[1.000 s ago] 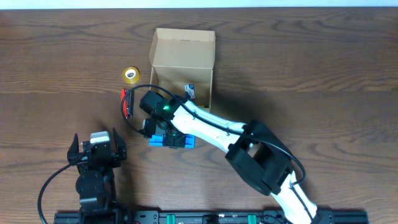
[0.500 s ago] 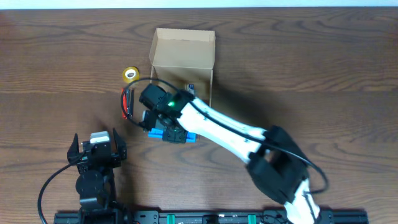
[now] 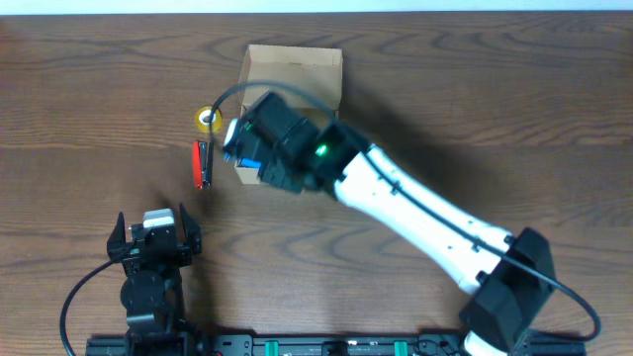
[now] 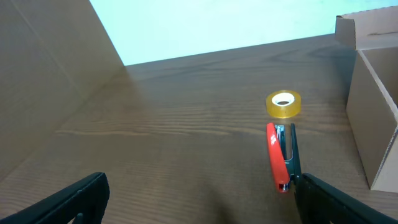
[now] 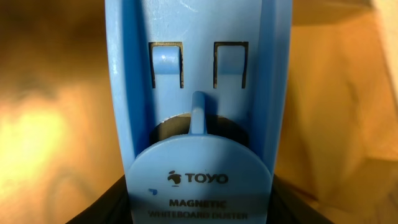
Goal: Pack container
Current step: 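Lift the blue duster into the cardboard box and release it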
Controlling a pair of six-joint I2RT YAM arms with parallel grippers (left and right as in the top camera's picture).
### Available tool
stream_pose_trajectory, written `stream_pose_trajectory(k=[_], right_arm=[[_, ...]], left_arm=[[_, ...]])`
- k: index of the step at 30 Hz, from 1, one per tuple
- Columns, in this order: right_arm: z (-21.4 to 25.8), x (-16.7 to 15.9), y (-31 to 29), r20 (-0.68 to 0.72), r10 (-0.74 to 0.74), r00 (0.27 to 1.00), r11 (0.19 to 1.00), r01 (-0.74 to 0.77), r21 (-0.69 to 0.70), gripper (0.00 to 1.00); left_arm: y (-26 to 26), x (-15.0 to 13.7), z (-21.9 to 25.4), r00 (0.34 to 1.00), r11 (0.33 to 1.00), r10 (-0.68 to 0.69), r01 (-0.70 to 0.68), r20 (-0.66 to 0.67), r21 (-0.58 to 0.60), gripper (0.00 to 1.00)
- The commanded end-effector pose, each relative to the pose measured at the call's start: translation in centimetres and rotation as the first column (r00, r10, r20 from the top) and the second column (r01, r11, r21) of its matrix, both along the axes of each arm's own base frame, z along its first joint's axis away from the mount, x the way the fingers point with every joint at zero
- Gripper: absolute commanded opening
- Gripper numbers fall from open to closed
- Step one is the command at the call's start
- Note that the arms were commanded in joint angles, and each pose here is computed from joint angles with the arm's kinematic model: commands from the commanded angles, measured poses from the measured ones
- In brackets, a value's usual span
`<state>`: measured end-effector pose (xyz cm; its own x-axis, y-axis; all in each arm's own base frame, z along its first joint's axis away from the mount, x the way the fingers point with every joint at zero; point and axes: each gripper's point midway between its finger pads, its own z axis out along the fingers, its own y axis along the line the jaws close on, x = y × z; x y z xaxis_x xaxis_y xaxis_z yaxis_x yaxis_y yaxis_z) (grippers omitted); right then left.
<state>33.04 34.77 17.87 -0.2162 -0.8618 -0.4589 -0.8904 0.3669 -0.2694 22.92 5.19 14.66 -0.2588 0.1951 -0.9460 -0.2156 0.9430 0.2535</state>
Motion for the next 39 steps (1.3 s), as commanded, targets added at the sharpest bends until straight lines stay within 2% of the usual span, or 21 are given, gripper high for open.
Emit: stream_pose_trajectory(k=[1,8,19,21,22,25,27,29,33,37,39], right_arm=[[0.2,3.3,-1.8,0.004,-0.090,0.996,0.995,0.089,0.041,0.30],[-3.1,6.2,-2.2,-0.046,-0.120,0.992,0.990,0.123,0.064,0.28],[-8.9,6.5,-1.9,-0.115,-0.126,0.985,0.992,0.126,-0.011,0.27],[-9.5,6.5,-2.0,-0.126,-0.127,0.984,0.992,0.125,-0.022,0.34],[-9.7,6.4,-2.0,-0.129,-0.128,0.983,0.992,0.125,-0.026,0.42],[-10.0,6.5,-2.0,-0.132,-0.128,0.983,0.992,0.126,-0.030,0.57],[-10.0,6.5,-1.9,-0.129,-0.128,0.983,0.992,0.125,-0.027,0.72],[-9.9,6.7,-1.8,-0.123,-0.128,0.984,0.992,0.126,-0.021,0.80],[-8.9,7.2,-1.4,-0.106,-0.126,0.986,0.992,0.126,-0.001,0.88],[-5.5,8.0,-0.7,-0.062,-0.134,0.989,0.989,0.138,0.058,0.99],[-2.8,8.2,-0.5,-0.057,-0.178,0.982,0.977,0.183,0.111,0.99]], left_arm=[[-0.1,0.0,-1.4,0.999,1.000,-0.004,0.004,-0.032,0.000,0.95],[-0.1,0.0,-1.4,0.999,1.000,-0.004,0.004,-0.032,0.000,0.95],[-0.1,0.0,-1.4,0.999,1.000,-0.004,0.004,-0.032,0.000,0.96],[-0.1,0.0,-1.4,0.999,1.000,-0.004,0.004,-0.032,0.000,0.95],[-0.1,0.0,-1.4,0.999,1.000,-0.004,0.004,-0.032,0.000,0.95],[-0.1,0.0,-1.4,0.999,1.000,-0.005,0.005,-0.032,0.001,0.95],[-0.1,0.0,-1.4,0.999,1.000,-0.004,0.004,-0.032,0.000,0.95],[-0.1,0.0,-1.4,0.999,1.000,-0.004,0.004,-0.032,0.000,0.95],[-0.1,0.0,-1.4,0.999,1.000,-0.005,0.005,-0.032,0.001,0.95],[-0.1,0.0,-1.4,0.999,1.000,-0.005,0.005,-0.032,0.001,0.95],[-0.1,0.0,-1.4,0.999,1.000,-0.004,0.004,-0.032,0.000,0.95]])
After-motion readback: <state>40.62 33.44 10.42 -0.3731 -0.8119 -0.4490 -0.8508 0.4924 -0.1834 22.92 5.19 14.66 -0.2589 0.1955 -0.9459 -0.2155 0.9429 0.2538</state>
